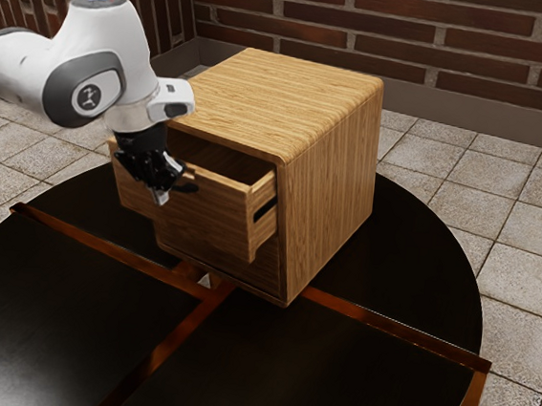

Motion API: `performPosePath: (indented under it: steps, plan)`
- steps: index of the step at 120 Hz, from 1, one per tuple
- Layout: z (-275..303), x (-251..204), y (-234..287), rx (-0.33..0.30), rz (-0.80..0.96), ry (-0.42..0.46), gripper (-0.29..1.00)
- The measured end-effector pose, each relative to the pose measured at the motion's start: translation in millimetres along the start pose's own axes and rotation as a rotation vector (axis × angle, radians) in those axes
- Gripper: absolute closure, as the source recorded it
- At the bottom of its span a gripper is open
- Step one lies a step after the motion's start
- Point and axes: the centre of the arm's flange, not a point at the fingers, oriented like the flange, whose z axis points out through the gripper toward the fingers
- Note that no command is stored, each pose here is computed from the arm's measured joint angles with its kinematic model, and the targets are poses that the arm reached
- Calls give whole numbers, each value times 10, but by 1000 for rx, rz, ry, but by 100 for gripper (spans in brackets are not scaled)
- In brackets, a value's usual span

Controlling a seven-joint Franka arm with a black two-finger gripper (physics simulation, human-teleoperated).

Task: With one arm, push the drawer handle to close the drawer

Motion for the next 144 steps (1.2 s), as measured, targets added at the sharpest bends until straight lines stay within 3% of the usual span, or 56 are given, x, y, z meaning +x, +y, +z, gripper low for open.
performPosePath:
  steps: [91, 98, 108, 122, 144]
  plan:
    - [15, 740, 129, 23, 22, 66, 79]
    - [-66, 504, 135, 2, 24, 58, 79]
    - [-527, -277, 32, -66, 16, 84, 78]
    - [-1966, -398, -57, -85, 20, 206, 52]
    - [-2454, -443, -208, -37, 21, 136, 23]
